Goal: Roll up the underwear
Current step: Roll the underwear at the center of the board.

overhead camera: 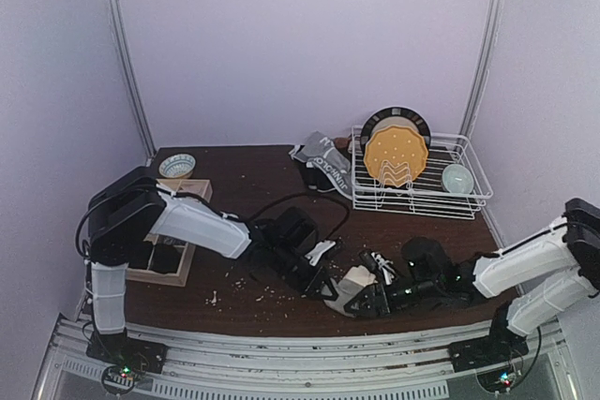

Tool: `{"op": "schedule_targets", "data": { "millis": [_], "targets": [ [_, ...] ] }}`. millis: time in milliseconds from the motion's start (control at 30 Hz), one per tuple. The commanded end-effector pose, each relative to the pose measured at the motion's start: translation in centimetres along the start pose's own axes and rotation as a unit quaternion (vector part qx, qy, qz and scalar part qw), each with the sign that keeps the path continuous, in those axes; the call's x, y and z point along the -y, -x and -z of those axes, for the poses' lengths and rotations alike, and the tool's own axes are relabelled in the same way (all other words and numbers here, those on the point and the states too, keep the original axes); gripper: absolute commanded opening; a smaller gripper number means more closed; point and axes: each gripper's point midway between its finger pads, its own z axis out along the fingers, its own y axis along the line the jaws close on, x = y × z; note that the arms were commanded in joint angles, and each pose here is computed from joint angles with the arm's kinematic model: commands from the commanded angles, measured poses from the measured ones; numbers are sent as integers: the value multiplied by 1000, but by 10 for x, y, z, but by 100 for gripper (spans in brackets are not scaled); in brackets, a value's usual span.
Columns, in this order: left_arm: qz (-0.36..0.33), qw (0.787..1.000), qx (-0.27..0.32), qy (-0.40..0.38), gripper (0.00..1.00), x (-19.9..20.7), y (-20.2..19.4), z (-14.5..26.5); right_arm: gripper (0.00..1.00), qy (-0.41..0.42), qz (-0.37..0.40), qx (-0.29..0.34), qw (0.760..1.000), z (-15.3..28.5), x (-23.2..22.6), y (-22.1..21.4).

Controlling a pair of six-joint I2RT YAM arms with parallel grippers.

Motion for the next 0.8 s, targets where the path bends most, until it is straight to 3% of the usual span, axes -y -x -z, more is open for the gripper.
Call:
{"op": "schedule_targets", "data": {
  "millis": [0, 167, 333, 767],
  "targets": [
    [73, 996, -55, 23, 0, -17, -19, -1, 55, -144, 138, 32, 979, 28, 0, 9],
    [98, 991, -86, 16, 0, -16, -29, -5, 59, -203, 240, 68, 947, 45, -22, 22],
    [107, 988, -109, 6, 0, -14, -33, -7, 60, -248, 301, 38, 920, 31, -29, 20],
    [121, 984, -130, -24, 0, -10, -35, -13, 56, -347, 347, -10, 871, -8, 0, 15]
  ]
}}
